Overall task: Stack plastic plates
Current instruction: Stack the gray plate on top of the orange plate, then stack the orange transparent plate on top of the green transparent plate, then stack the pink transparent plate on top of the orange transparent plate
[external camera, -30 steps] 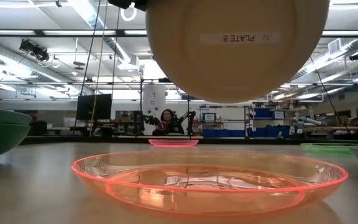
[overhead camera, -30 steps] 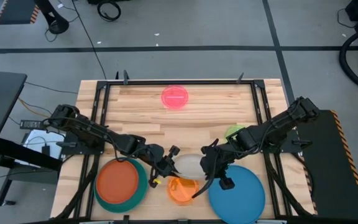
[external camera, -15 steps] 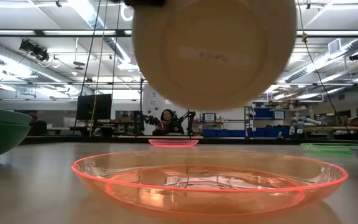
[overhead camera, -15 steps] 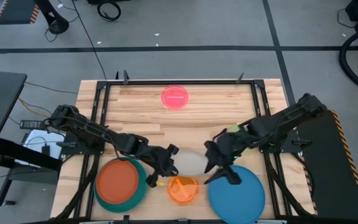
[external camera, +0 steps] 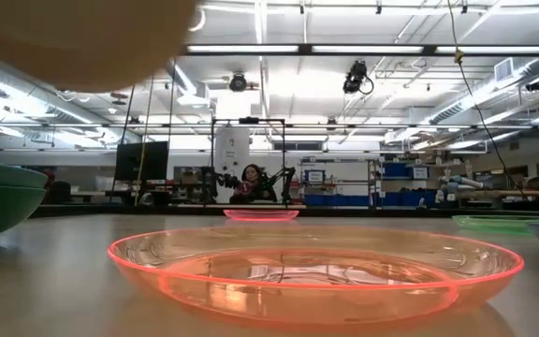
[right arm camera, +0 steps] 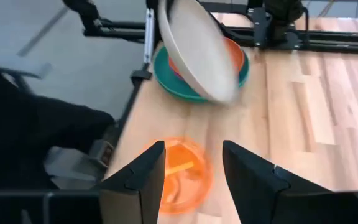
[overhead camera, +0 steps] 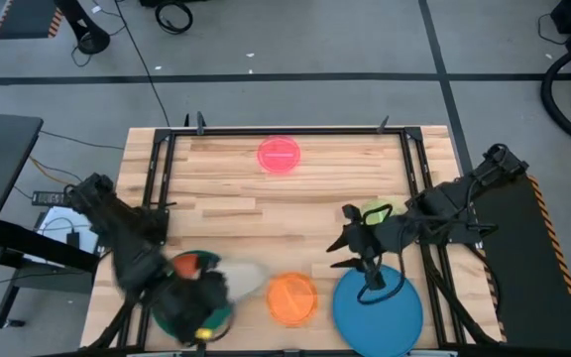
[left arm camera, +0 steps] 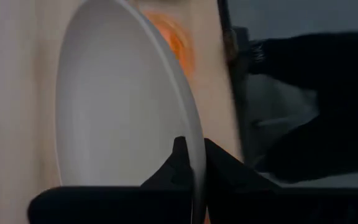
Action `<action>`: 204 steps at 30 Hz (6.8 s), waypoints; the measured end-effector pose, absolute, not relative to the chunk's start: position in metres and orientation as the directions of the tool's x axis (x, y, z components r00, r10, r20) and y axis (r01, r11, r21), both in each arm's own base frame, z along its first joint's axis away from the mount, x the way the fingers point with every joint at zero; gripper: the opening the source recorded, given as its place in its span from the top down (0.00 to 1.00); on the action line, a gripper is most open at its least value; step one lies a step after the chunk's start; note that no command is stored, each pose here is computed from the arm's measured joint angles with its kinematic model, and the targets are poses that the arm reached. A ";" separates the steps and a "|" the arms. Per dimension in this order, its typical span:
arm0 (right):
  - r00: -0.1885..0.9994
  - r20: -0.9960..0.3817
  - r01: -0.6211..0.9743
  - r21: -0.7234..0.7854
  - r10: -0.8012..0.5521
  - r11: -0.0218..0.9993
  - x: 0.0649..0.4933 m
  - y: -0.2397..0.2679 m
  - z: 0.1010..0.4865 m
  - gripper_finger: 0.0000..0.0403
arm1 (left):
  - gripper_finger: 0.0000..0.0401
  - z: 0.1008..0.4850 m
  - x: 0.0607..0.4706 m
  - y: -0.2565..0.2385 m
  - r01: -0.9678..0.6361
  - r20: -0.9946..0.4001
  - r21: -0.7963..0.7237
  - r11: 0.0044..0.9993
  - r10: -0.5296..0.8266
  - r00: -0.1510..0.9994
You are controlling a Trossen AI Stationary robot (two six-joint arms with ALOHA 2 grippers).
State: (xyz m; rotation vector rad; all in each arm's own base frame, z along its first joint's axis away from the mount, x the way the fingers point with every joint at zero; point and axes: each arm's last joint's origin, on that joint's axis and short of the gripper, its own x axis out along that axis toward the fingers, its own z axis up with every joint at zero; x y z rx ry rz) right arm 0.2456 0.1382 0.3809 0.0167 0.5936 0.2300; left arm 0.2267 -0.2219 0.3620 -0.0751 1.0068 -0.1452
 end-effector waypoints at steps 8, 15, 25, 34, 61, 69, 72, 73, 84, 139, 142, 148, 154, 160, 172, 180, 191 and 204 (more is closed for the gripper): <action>0.794 -0.597 -0.150 -0.008 0.116 0.989 0.268 0.133 0.363 0.58 | 0.95 0.364 0.176 -0.276 -0.128 -0.841 -0.336 0.933 -0.236 0.487; 0.794 -0.605 -0.093 -0.010 0.068 0.996 0.281 0.123 0.356 0.58 | 0.95 0.348 0.167 -0.287 -0.321 -0.944 -0.111 0.940 0.001 0.330; 0.794 -0.607 -0.061 -0.018 0.038 0.998 0.295 0.126 0.346 0.58 | 0.95 0.284 0.190 -0.311 -0.407 -0.959 0.132 0.904 0.221 0.178; 0.766 -0.640 -0.029 -0.112 -0.050 0.993 0.315 0.146 0.313 0.58 | 0.95 0.242 0.211 -0.320 -0.405 -0.944 0.255 0.878 0.317 0.094; 0.653 -0.739 -0.388 -0.137 0.166 0.911 0.354 0.251 0.167 0.58 | 0.86 0.219 0.206 -0.314 -0.442 -0.933 0.312 0.841 0.359 0.025; 0.630 -0.750 -0.418 -0.106 0.204 0.902 0.350 0.260 0.162 0.58 | 0.68 0.218 0.210 -0.314 -0.446 -0.949 0.287 0.848 0.315 -0.013; 0.594 -0.769 -0.448 -0.073 0.235 0.891 0.348 0.262 0.157 0.58 | 0.61 0.219 0.211 -0.312 -0.450 -0.948 0.291 0.844 0.316 -0.019; 0.594 -0.766 -0.449 -0.063 0.245 0.891 0.347 0.265 0.157 0.58 | 0.59 0.219 0.211 -0.312 -0.449 -0.948 0.294 0.844 0.319 -0.020; 0.601 -0.791 -0.399 -0.173 0.114 0.900 0.327 0.279 0.150 0.58 | 0.55 0.263 0.222 -0.323 -0.355 -0.956 0.164 0.921 0.237 0.173; 0.576 -0.801 -0.300 -0.391 -0.161 0.870 0.306 0.232 0.214 0.99 | 0.65 0.400 0.206 -0.204 -0.261 -0.657 0.182 0.948 0.315 0.685; 0.472 -0.835 -0.088 -0.363 -0.282 0.928 0.285 0.196 0.238 0.99 | 0.65 0.389 0.185 -0.190 -0.304 -0.622 0.142 0.942 0.324 0.713; 0.277 -0.878 0.257 -0.324 -0.390 0.911 0.236 0.138 0.230 0.99 | 0.65 0.318 0.171 -0.167 -0.267 -0.597 0.016 0.963 0.224 0.770; 0.131 -0.892 0.397 -0.352 -0.432 0.848 0.199 0.101 0.193 0.99 | 0.65 0.244 0.193 -0.147 -0.064 -0.455 -0.185 0.981 -0.027 0.890; 0.084 -0.898 0.446 -0.354 -0.432 0.822 0.187 0.093 0.167 0.98 | 0.65 0.227 0.208 -0.126 0.035 -0.341 -0.191 0.981 -0.100 0.935; 0.022 -0.950 0.498 -0.258 -0.310 0.828 0.190 0.089 0.162 0.81 | 0.65 0.292 0.190 -0.090 0.070 -0.309 -0.105 0.992 -0.099 0.946; 0.265 -0.879 0.379 -0.283 -0.396 0.881 0.235 0.078 0.208 0.62 | 0.65 0.314 0.177 -0.067 0.046 -0.235 0.056 0.997 -0.032 0.972; 0.605 -0.697 0.135 -0.386 -0.385 0.912 0.320 -0.025 0.219 0.58 | 0.65 0.275 0.188 -0.020 -0.062 -0.357 0.034 0.997 0.070 0.932; 0.360 -0.881 -0.214 -0.400 -0.308 0.891 0.385 -0.135 0.165 0.59 | 0.65 0.265 0.183 -0.015 -0.054 -0.461 0.103 0.993 0.095 0.882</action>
